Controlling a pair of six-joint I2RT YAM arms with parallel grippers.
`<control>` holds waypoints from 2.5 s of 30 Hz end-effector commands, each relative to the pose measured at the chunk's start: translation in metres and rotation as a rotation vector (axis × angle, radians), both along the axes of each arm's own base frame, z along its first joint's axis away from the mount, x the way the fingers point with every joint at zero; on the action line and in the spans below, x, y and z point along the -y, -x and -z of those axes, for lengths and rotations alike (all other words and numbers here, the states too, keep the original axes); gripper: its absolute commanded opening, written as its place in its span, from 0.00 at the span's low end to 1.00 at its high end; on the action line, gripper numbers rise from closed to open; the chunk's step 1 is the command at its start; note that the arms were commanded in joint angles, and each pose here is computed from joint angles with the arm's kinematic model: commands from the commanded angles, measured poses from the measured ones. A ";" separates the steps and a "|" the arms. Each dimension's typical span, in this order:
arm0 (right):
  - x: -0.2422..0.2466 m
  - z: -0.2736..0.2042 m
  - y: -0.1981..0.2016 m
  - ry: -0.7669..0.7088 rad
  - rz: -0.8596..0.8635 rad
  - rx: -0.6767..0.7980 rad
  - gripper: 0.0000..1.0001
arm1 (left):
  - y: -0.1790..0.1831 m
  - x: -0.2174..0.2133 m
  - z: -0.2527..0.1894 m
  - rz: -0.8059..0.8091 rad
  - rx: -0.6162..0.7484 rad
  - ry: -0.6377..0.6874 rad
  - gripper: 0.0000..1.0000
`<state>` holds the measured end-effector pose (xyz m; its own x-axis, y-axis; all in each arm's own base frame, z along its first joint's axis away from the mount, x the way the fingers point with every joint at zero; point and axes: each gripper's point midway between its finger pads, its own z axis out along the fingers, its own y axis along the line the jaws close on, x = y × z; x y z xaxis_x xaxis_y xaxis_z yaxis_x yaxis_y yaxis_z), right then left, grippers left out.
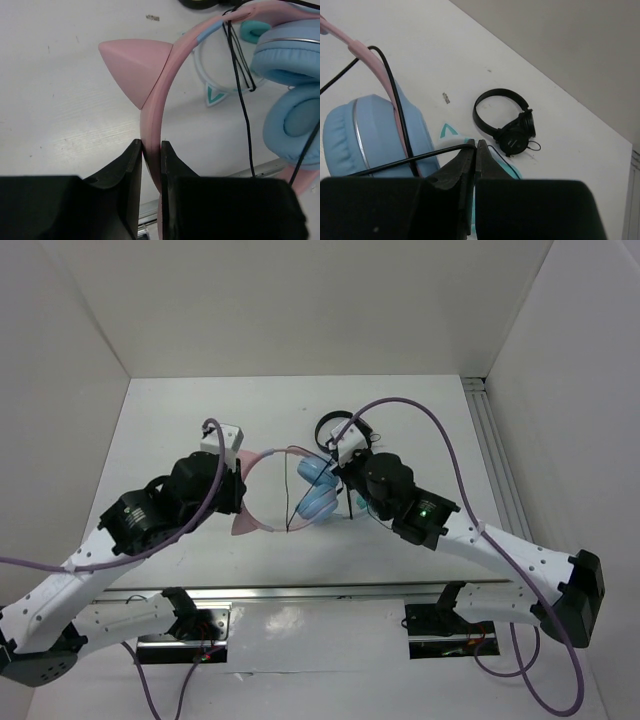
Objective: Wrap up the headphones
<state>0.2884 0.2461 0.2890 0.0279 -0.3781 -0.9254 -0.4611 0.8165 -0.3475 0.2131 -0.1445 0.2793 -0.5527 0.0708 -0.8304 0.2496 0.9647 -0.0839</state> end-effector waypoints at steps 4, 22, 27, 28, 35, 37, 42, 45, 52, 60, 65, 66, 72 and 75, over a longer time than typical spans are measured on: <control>0.003 -0.056 -0.029 -0.109 -0.036 0.089 0.02 | 0.036 0.014 0.004 0.250 -0.056 0.006 0.00; -0.014 -0.040 -0.038 -0.162 -0.219 0.059 0.20 | 0.036 0.049 0.004 0.397 -0.080 -0.012 0.00; -0.034 -0.024 -0.036 -0.235 -0.364 -0.006 0.34 | 0.038 0.039 -0.015 0.374 -0.040 -0.002 0.00; -0.045 -0.016 -0.032 -0.271 -0.433 -0.040 0.37 | 0.038 0.036 -0.023 0.367 -0.021 0.007 0.00; -0.097 0.031 -0.004 -0.421 -0.660 -0.193 0.48 | 0.031 0.012 -0.038 0.218 -0.017 -0.023 0.00; -0.100 0.043 0.000 -0.431 -0.670 -0.197 0.50 | 0.030 -0.007 -0.035 0.126 -0.066 -0.101 0.00; -0.087 0.051 -0.010 -0.408 -0.607 -0.210 0.70 | 0.027 -0.007 -0.025 0.054 -0.158 -0.160 0.00; -0.081 0.050 -0.005 -0.409 -0.695 -0.246 0.72 | 0.025 -0.008 -0.029 0.022 -0.164 -0.160 0.00; -0.086 0.086 0.003 -0.399 -0.733 -0.355 0.75 | 0.021 0.001 -0.057 0.009 -0.133 -0.068 0.00; -0.104 0.122 0.005 -0.413 -0.773 -0.422 0.76 | 0.015 0.001 -0.074 0.009 -0.096 -0.021 0.00; -0.123 0.167 0.009 -0.451 -0.802 -0.541 0.75 | 0.009 0.001 -0.081 0.004 -0.087 0.019 0.00; -0.126 0.162 0.008 -0.476 -0.826 -0.514 0.75 | 0.009 0.000 -0.084 0.010 -0.075 0.030 0.00; -0.146 0.188 0.019 -0.499 -0.843 -0.584 0.73 | 0.000 -0.007 -0.079 -0.021 -0.083 0.053 0.00; -0.153 0.206 0.024 -0.485 -0.841 -0.623 0.67 | 0.001 -0.011 -0.085 -0.027 -0.075 0.086 0.00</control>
